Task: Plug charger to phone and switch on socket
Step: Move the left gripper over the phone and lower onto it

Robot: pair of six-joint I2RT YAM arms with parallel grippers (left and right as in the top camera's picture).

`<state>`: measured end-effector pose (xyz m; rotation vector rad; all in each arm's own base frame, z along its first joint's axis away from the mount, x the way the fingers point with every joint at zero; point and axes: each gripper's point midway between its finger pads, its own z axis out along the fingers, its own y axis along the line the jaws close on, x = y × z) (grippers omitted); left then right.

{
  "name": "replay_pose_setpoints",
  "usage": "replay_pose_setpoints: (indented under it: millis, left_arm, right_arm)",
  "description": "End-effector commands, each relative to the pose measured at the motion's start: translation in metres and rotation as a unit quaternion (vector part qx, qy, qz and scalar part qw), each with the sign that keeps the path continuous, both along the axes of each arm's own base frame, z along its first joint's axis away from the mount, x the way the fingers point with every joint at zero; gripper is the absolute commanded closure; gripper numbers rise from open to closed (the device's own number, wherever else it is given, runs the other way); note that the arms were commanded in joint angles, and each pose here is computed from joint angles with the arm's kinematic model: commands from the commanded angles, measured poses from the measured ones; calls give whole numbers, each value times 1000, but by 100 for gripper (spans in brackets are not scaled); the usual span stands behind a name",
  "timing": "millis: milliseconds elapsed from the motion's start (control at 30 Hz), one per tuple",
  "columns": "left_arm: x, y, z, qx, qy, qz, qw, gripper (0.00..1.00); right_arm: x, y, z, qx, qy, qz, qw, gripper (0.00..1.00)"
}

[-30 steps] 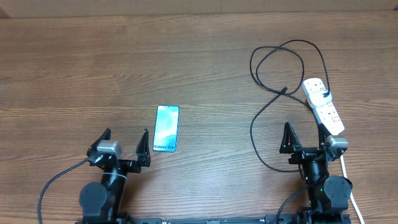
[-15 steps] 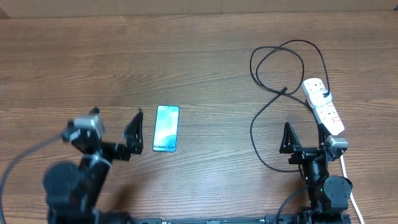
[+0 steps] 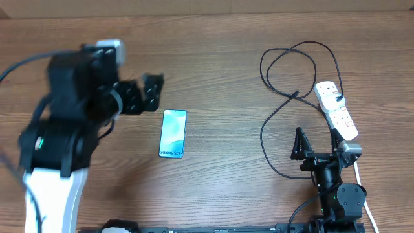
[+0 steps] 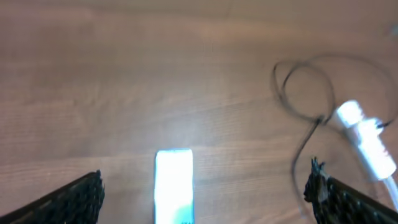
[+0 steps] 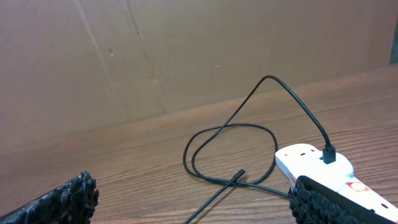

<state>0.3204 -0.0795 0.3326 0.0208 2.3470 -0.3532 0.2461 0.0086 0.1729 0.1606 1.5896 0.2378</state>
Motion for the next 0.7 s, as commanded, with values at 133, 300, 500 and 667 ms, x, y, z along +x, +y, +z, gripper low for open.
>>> replay_pose_setpoints:
  millis: [133,300,500,667]
  left_arm:
    - [35,-29,-51,64,85,-3,994,0]
    - [46,-45,-97,57,156,-26,986,0]
    - [31,-41,-158,92,278,-32,956,0]
    - [23,-40,-193,102,343,-20,934,0]
  right_arm:
    - [0,0,-3,-4,0,-1,1000,0]
    - [0,0,-3,-4,0,-1,1000,0]
    - [0,0,-3,-4,0,-1,1000,0]
    - [0,0,-3,-4,0,-1,1000,0]
